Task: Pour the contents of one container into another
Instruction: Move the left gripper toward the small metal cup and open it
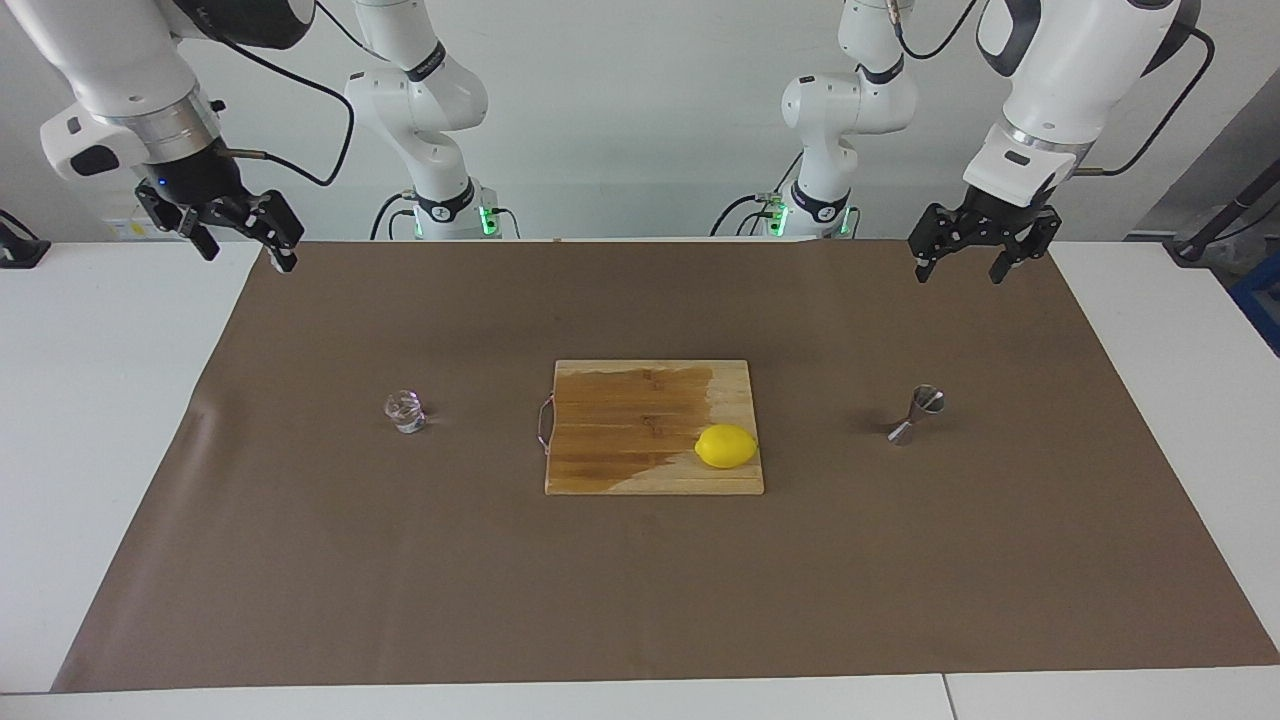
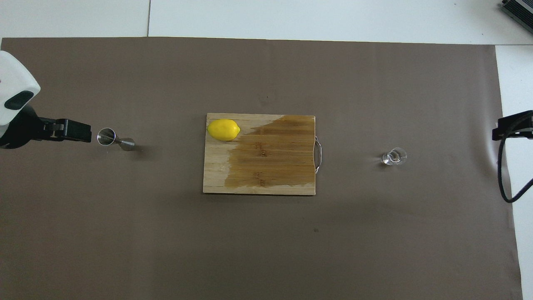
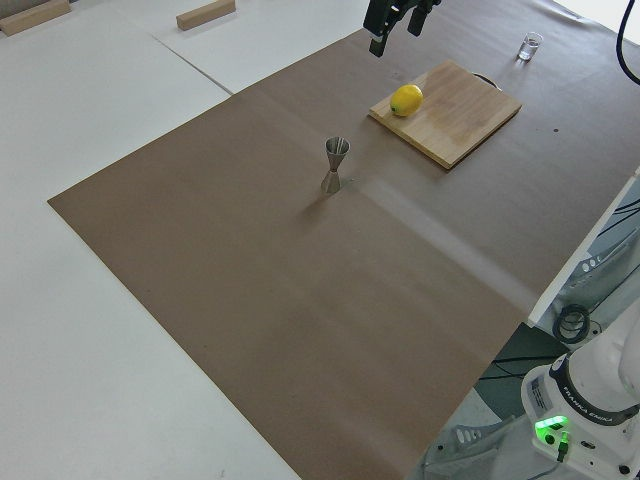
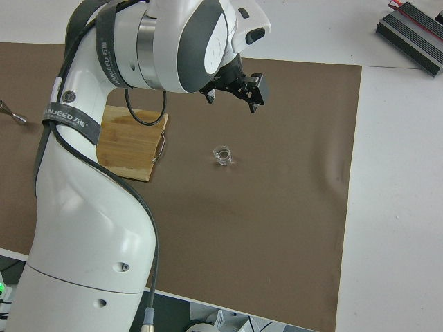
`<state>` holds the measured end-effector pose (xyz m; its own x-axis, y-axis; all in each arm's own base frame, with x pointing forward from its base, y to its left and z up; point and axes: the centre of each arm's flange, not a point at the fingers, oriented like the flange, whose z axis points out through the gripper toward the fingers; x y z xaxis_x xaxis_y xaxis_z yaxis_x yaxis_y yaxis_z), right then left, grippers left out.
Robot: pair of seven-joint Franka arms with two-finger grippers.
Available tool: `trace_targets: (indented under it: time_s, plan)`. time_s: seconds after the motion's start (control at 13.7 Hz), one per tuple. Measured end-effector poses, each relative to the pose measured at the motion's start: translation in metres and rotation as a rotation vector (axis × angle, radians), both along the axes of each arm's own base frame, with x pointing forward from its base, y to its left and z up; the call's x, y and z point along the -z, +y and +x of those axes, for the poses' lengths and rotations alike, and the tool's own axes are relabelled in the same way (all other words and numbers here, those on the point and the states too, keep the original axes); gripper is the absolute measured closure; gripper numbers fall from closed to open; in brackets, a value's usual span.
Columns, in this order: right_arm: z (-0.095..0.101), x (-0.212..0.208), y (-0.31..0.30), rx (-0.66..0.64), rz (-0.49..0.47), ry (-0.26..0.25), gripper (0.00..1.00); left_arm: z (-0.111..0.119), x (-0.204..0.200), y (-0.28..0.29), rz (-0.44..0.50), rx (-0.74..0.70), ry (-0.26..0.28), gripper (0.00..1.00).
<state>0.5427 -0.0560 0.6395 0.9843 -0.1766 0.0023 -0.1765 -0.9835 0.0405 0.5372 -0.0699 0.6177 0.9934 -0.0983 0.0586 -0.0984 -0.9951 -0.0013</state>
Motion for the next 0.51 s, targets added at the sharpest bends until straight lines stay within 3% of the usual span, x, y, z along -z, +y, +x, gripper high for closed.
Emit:
trace_targets:
  time_s: [0.29,0.51]
  plan:
    - [0.0000,0.0000,0.0000,0.000,0.000,0.000,0.00,-0.0005,0.0013,-0.0015,-0.006,-0.001,0.005,0.00]
    - [0.0000,0.0000,0.0000,0.000,0.000,0.000,0.00,-0.0009,0.0095,0.0040,-0.076,-0.033,0.052,0.00]
